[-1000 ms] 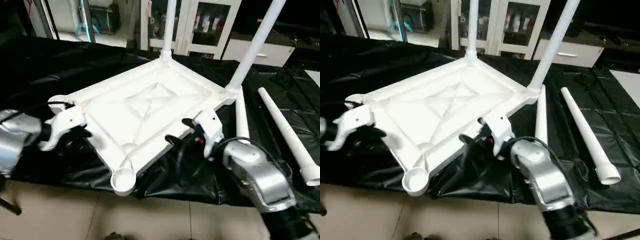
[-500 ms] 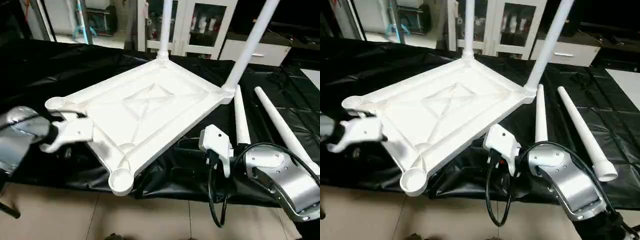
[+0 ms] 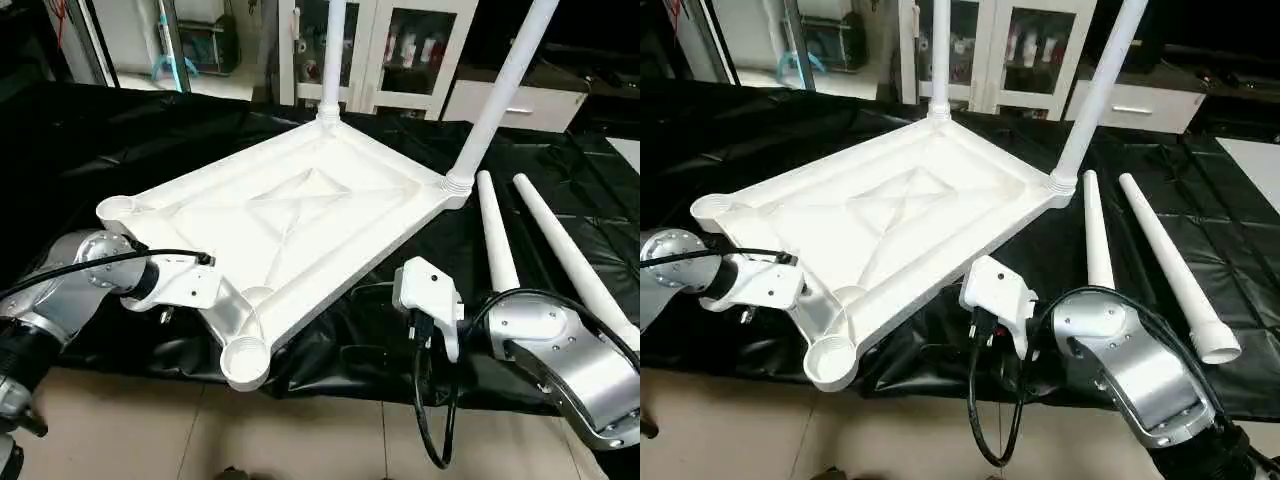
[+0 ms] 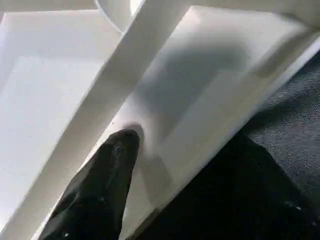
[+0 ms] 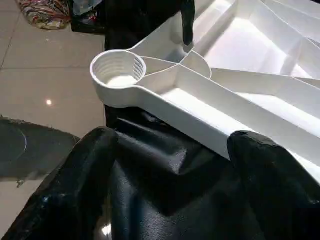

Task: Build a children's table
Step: Rotate table base

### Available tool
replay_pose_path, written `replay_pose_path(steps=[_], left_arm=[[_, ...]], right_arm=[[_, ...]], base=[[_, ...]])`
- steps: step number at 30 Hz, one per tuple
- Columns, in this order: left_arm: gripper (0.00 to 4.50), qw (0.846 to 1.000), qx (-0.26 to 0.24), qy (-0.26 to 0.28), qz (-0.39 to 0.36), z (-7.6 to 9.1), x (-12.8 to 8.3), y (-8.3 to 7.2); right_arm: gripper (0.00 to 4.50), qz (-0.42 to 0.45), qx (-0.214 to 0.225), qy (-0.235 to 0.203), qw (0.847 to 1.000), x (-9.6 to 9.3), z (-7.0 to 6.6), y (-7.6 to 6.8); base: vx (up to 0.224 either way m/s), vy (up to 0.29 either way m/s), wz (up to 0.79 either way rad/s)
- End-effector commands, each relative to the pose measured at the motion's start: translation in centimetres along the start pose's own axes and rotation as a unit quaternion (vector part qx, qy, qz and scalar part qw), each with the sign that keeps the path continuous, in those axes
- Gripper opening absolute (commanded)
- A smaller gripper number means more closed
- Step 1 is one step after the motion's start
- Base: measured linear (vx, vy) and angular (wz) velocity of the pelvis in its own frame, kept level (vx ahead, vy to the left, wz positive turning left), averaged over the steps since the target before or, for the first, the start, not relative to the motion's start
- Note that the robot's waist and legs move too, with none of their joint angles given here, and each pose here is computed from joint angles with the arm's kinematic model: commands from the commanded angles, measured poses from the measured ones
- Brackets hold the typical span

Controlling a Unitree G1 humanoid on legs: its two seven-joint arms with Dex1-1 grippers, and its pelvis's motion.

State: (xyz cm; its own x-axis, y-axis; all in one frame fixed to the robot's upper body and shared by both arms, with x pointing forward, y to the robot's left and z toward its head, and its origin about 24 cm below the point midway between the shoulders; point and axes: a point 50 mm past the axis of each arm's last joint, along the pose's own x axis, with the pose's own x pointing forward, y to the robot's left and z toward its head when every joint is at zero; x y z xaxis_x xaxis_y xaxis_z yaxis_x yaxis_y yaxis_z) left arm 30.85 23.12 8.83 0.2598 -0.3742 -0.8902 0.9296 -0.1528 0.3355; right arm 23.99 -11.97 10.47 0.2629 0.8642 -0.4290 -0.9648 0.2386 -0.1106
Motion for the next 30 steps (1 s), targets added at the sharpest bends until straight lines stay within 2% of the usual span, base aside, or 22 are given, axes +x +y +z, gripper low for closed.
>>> replay_pose_path(steps=[1, 4, 6, 12, 19, 21, 22, 23, 26, 30], left_arm=[[2.62, 1.000, 0.004, 0.001, -0.013, 0.2, 0.4, 0.1], [2.23, 1.000, -0.006, 0.002, -0.022, 0.0, 0.3, 0.1], [2.18, 1.000, -0.012, 0.003, -0.025, -0.1, 0.2, 0.0], [1.65, 0.999, -0.030, 0.007, -0.040, -0.4, 0.0, -0.1], [1.36, 0.997, -0.058, 0.006, -0.042, -0.6, 0.1, -0.2], [1.26, 0.997, -0.073, -0.007, -0.039, -0.5, 0.2, -0.2], [1.23, 0.994, -0.099, -0.034, -0.031, -0.3, 0.4, -0.2], [1.21, 0.993, -0.112, -0.036, -0.024, -0.4, 0.4, -0.2], [1.15, 0.991, -0.132, -0.009, 0.002, -1.1, 0.3, 0.0], [1.09, 0.983, -0.178, -0.008, 0.047, -1.6, 0.4, 0.3]], right_arm=[[3.87, 0.002, -0.008, 0.002, 1.000, -0.1, 0.2, 0.2], [3.87, 0.002, -0.009, 0.003, 1.000, 0.0, 0.2, 0.2], [3.87, 0.002, -0.009, 0.004, 1.000, 0.0, 0.2, 0.2], [3.87, 0.004, -0.010, 0.005, 1.000, 0.1, 0.1, 0.1], [3.87, 0.002, -0.011, 0.005, 1.000, 0.1, 0.0, 0.1], [3.87, 0.002, -0.011, 0.004, 1.000, 0.2, 0.0, 0.1], [3.87, 0.002, -0.011, 0.003, 1.000, 0.3, 0.1, 0.1], [3.87, 0.002, -0.011, 0.003, 1.000, 0.3, 0.1, 0.1], [3.87, 0.000, -0.012, 0.003, 1.000, 0.3, 0.1, 0.0], [3.87, -0.001, -0.012, 0.003, 1.000, 0.3, 0.1, -0.1]], base=[[0.000, 0.000, 0.00], [0.000, 0.000, 0.00], [0.000, 0.000, 0.00], [0.000, 0.000, 0.00], [0.000, 0.000, 0.00], [0.000, 0.000, 0.00], [0.000, 0.000, 0.00], [0.000, 0.000, 0.00], [0.000, 0.000, 0.00], [0.000, 0.000, 0.00]])
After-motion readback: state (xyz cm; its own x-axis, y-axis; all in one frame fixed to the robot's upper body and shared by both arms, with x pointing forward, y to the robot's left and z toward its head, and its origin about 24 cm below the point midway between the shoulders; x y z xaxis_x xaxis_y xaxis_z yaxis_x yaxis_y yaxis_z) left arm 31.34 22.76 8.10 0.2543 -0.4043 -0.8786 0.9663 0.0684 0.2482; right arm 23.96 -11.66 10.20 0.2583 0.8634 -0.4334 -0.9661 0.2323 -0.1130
